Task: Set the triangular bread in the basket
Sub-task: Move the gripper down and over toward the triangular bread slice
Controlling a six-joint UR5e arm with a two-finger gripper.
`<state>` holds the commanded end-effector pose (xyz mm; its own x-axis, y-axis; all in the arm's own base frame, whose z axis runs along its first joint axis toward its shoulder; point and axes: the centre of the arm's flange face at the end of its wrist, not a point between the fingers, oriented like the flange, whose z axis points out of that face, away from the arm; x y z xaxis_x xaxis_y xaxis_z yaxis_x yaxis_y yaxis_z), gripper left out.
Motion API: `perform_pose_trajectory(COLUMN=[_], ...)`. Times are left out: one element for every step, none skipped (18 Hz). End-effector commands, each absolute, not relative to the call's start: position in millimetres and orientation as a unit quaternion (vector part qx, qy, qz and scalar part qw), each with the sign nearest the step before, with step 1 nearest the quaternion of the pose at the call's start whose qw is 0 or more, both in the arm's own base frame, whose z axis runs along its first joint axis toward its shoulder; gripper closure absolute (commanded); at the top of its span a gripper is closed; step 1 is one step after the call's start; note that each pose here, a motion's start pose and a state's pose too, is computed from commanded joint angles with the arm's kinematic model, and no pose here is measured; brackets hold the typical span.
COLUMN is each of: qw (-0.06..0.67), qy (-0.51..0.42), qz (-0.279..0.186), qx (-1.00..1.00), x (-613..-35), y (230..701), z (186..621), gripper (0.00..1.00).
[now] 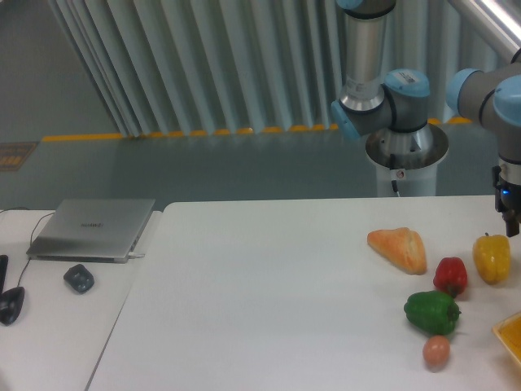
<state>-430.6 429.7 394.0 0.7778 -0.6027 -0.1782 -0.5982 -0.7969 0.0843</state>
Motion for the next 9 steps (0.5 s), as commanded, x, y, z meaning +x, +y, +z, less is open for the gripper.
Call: perform_pose_trajectory(qw=[0.011, 0.012, 0.011, 0.01, 0.01, 0.009, 0.004, -0.014, -0.042], qy=[-0.318, -0.319, -0.319, -0.321, -0.32, -0.312, -0.297, -0.28, -0.267], qz=[-0.098, -0.097, -0.098, -0.098, -0.098, -0.098, -0.097, -0.094, -0.088], qx=[0.943, 0.943, 0.943, 0.942, 0.942, 0.945, 0.95, 0.955, 0.959], x=[-430, -429, -428, -426, -425, -425, -422, -416, -416], y=[430, 431, 432, 434, 435, 436, 439, 447, 452], z=[393, 393, 393, 393, 394, 394, 392, 393, 390], gripper=[0.0, 0.0, 0.0, 0.0, 0.0, 0.0, 0.0, 0.0, 0.0])
